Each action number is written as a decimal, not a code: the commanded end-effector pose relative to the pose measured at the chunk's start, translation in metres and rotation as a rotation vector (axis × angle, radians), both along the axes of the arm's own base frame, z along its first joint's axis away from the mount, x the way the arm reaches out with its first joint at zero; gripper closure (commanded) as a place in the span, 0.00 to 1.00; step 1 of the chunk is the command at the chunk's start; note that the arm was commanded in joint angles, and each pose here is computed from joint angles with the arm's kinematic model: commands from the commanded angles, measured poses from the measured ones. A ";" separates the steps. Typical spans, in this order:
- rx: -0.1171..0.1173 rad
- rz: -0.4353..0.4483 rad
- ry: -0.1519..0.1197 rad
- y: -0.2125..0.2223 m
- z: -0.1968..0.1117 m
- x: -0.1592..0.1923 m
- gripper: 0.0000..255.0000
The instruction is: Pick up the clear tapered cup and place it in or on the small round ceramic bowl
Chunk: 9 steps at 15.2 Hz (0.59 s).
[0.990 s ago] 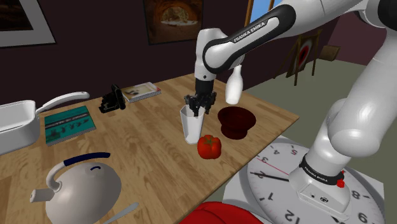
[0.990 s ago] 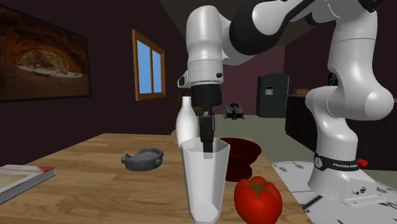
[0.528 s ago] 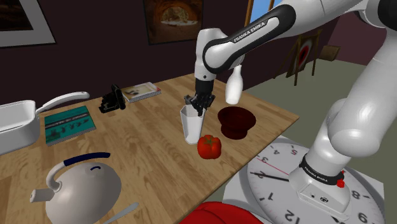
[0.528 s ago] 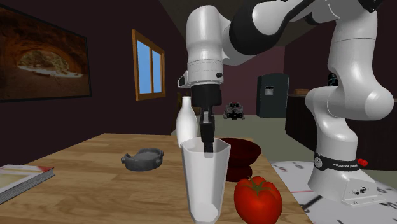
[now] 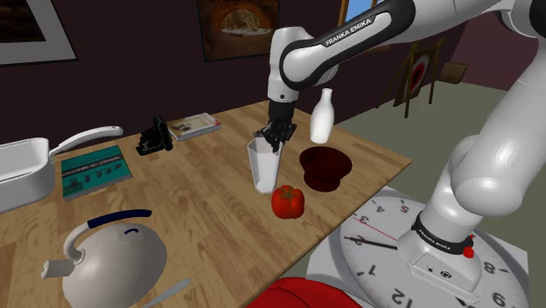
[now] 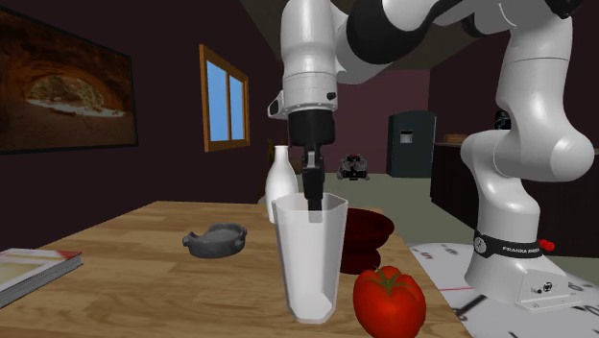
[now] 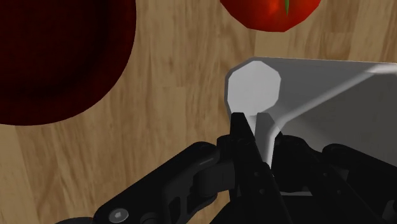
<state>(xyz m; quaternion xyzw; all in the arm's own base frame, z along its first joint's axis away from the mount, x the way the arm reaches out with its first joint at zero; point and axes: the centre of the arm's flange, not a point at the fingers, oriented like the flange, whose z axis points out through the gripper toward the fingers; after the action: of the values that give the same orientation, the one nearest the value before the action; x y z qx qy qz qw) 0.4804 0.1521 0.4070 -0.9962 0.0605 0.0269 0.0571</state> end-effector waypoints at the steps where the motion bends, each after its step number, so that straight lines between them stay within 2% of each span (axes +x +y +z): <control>1: 0.000 0.000 0.000 0.000 0.011 0.000 1.00; 9: 0.000 0.000 0.000 0.000 0.053 0.000 1.00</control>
<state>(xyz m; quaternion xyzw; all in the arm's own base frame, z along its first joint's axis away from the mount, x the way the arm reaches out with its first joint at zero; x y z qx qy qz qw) 0.4800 0.1507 0.4544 -0.9962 0.0604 0.0269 0.0571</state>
